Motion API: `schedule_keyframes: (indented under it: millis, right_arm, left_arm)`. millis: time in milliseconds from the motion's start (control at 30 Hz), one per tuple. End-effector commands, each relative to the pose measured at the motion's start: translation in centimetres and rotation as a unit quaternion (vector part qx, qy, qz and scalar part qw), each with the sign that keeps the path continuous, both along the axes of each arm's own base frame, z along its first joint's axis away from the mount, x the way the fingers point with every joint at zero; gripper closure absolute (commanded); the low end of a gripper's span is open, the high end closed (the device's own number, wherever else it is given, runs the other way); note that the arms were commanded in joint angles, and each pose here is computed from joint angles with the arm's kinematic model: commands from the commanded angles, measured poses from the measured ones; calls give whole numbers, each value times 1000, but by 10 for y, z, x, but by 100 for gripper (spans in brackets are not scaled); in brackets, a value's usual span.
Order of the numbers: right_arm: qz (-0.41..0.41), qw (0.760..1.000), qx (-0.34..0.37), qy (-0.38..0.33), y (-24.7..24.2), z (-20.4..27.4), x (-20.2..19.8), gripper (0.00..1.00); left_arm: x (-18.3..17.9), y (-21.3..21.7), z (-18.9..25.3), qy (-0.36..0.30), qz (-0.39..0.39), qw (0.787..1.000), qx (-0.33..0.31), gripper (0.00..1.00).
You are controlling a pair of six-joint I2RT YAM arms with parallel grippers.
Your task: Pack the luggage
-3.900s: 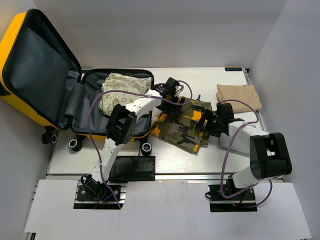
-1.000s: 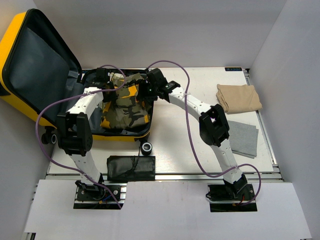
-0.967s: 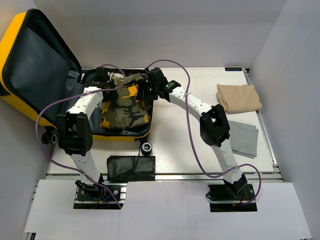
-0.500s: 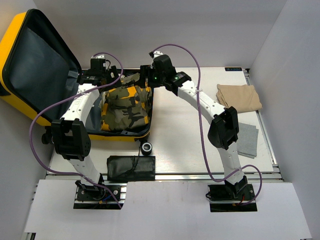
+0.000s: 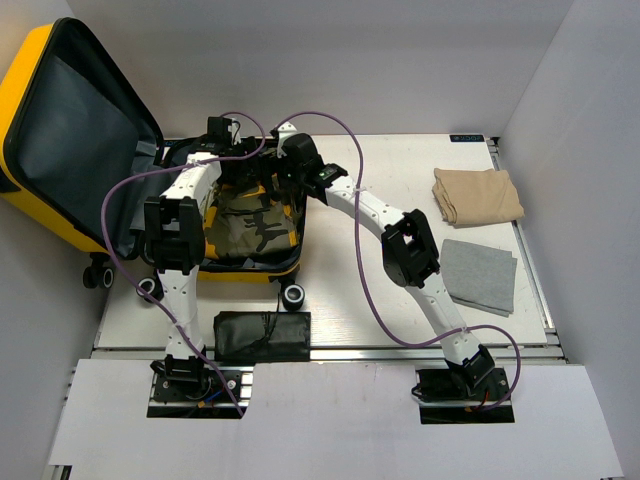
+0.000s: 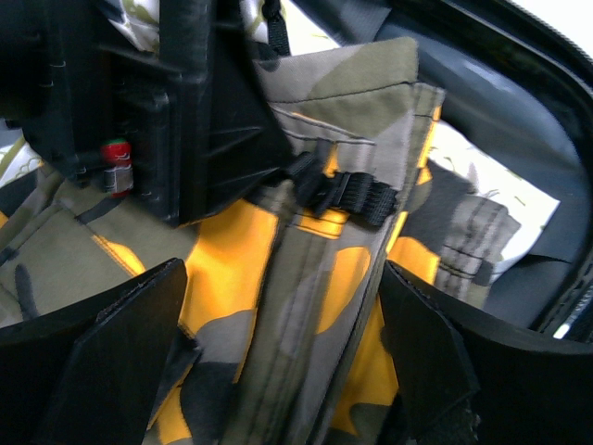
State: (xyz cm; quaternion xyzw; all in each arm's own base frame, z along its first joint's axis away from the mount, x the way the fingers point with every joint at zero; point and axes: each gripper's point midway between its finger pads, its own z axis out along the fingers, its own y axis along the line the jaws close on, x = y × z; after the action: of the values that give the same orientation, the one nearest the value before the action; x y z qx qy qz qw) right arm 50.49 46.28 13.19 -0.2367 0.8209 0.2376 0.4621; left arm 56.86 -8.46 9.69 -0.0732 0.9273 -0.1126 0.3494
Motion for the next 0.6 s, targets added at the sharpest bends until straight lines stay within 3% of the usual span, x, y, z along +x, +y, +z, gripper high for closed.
schedule_keyframes:
  millis: [0,133,333,467,567]
  right_arm:
    - [-12,999,-28,12,-10,-27,8,11]
    - [-11,1000,-25,1,-12,-9,7,11]
    - [7,995,32,-89,-20,115,0,11]
    - [-7,988,57,-141,-55,188,-9,11]
    - [-45,989,63,-129,-97,208,-6,11]
  left_arm:
    - [-4,-20,3,17,-36,998,-40,2]
    - [0,-16,16,0,-35,999,-39,2]
    - [-1,-26,80,-63,-53,996,-35,2]
    - [-9,-32,148,-134,-82,987,-45,2]
    - [-15,-28,187,-157,-76,984,-40,2]
